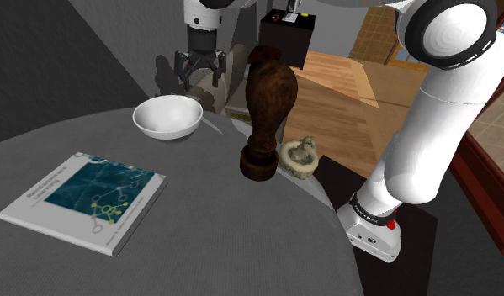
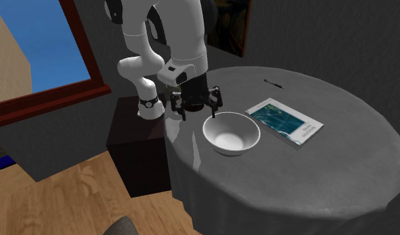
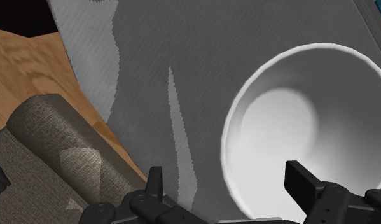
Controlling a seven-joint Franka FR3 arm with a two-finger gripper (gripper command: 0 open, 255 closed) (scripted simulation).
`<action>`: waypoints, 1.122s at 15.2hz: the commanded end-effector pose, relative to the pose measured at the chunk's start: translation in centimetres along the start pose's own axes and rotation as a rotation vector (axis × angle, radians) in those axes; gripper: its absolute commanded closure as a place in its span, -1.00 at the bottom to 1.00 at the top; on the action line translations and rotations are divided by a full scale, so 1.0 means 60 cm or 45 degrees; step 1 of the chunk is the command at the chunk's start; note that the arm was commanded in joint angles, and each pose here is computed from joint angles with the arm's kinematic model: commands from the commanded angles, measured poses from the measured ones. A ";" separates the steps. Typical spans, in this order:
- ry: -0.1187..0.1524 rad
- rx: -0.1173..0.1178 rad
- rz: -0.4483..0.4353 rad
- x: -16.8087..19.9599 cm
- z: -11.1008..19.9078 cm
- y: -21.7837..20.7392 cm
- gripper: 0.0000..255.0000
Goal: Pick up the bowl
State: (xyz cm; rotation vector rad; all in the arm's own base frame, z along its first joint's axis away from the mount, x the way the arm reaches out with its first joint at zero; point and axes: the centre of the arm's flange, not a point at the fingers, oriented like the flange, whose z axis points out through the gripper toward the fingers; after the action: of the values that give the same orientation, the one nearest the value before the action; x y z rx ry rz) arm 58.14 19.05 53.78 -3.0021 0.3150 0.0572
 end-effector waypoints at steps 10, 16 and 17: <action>0.003 0.007 0.002 0.024 0.068 -0.016 -1.00; 0.003 0.007 0.002 0.024 0.067 -0.015 1.00; 0.003 0.007 0.002 0.024 0.067 -0.015 1.00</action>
State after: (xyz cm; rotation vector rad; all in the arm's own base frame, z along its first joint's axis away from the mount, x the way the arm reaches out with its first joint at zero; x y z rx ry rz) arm 59.64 20.12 49.89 -2.9962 0.3171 0.0518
